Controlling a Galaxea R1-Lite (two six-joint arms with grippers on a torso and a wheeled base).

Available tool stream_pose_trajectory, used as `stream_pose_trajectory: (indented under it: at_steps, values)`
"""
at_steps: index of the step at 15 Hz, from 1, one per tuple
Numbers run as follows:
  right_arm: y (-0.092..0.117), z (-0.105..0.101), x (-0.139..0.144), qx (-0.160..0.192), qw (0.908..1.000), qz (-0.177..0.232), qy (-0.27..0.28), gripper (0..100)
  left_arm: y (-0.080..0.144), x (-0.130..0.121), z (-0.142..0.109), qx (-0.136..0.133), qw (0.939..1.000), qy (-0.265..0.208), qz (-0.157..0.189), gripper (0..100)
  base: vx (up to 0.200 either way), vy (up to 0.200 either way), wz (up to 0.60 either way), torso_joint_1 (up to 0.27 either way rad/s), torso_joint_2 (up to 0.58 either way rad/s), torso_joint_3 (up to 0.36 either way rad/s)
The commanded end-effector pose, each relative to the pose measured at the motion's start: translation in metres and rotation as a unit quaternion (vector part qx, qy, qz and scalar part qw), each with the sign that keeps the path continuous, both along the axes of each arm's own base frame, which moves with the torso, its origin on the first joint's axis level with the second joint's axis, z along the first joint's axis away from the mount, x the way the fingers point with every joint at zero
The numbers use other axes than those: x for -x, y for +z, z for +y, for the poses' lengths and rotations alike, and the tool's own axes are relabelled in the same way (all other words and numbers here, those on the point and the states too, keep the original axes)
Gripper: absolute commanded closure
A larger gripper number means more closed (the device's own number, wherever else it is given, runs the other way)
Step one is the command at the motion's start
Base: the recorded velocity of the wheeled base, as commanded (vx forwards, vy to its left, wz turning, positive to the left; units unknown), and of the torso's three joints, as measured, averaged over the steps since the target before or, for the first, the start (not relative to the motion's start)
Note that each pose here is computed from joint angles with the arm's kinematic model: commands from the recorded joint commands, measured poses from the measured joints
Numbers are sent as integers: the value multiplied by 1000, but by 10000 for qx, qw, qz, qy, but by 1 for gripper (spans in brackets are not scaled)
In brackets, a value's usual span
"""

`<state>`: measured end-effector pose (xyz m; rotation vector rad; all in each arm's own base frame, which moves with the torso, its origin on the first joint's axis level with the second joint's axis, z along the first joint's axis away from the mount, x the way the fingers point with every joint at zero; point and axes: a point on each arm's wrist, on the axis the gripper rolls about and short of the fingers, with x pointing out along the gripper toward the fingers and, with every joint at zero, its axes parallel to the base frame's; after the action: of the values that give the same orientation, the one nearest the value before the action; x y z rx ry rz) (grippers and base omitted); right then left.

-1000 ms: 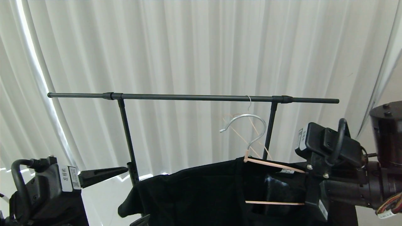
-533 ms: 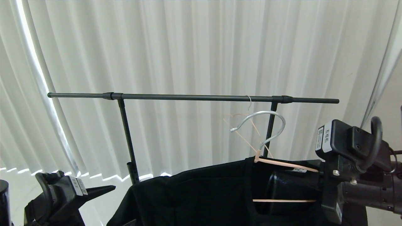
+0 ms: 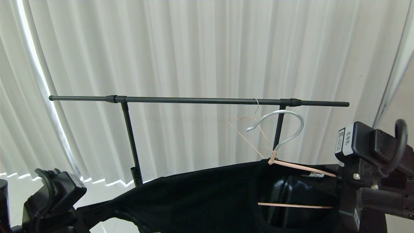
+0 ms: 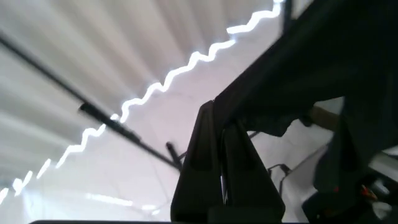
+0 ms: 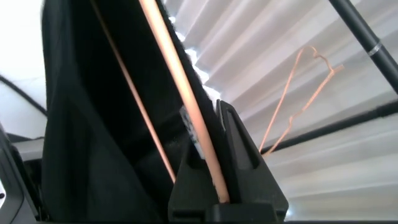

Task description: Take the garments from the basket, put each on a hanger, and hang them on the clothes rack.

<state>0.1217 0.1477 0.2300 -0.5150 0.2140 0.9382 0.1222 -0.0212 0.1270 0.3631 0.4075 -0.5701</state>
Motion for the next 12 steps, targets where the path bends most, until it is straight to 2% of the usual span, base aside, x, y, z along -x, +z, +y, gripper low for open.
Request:
stream_pose_trajectory:
  at_steps: [1,3,5,6,10,11,12]
  values:
    - [3,-6,1,-96,9999,-17,-96,100,-4,-5,17,-32,9976,678,121,100,0,0,0,0,0,0]
    - [3,-6,1,-132,9998,2,-160,100,-3,-5,19,-31,9970,770,114,100,0,0,0,0,0,0]
    - [2,-5,0,-107,9998,8,-189,100,1,-4,15,-32,9982,597,-15,100,0,0,0,0,0,0]
    - [2,-5,-1,-101,9998,13,-189,100,1,-4,14,-38,9984,555,-18,0,0,0,0,0,0,0]
    - [2,-5,-1,-113,9997,27,-230,100,4,-3,14,22,9985,547,-70,0,0,0,0,0,0,0]
    - [1,-7,-2,-109,9993,55,-358,100,5,-2,13,115,9987,484,-92,0,0,0,0,0,0,0]
    - [-1,-9,-4,-119,9988,98,-461,100,7,0,13,329,9985,417,-92,0,0,0,0,0,0,0]
